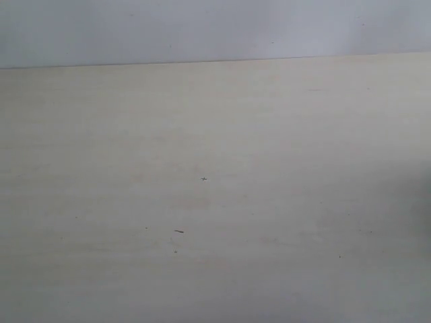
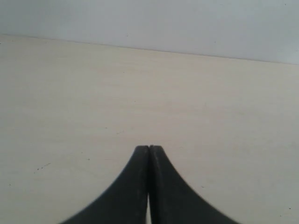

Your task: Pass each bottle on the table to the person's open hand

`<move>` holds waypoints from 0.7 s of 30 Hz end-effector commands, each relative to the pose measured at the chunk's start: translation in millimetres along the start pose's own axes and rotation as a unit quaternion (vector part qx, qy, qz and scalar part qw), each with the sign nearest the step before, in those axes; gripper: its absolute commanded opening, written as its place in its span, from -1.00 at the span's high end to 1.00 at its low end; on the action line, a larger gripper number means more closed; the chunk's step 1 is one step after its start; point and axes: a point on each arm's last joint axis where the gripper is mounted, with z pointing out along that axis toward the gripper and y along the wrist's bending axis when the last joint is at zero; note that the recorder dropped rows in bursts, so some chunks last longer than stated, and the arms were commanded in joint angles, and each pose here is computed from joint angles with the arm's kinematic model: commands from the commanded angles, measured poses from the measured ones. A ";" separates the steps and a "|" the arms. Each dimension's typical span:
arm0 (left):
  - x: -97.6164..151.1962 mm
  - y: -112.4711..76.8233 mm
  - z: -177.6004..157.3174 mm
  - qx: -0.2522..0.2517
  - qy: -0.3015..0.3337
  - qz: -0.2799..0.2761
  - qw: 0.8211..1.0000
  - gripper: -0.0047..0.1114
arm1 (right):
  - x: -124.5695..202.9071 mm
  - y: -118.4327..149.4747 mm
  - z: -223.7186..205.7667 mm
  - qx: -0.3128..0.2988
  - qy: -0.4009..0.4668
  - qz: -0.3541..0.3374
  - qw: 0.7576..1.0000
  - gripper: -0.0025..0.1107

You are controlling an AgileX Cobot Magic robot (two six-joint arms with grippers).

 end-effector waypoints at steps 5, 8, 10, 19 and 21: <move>-0.3 -0.1 -0.3 0.000 -0.003 -0.006 1.000 0.90 | 1.2 -0.5 0.0 0.004 -0.001 -0.004 1.000 0.96; -0.3 -0.1 -0.3 0.000 -0.003 -0.006 1.000 0.90 | 1.2 -0.5 0.0 0.004 -0.001 -0.004 1.000 0.96; -0.3 -0.1 -0.3 0.000 -0.003 -0.006 1.000 0.90 | 1.2 -0.5 0.0 0.004 -0.001 -0.004 1.000 0.96; -0.3 -0.1 -0.3 0.000 -0.003 -0.006 1.000 0.90 | 0.2 -0.4 0.0 0.003 -0.006 -0.004 1.000 0.96; -0.3 -0.1 -0.3 0.000 -0.003 -0.006 1.000 0.90 | 0.2 -0.4 0.0 0.003 -0.006 -0.004 1.000 0.96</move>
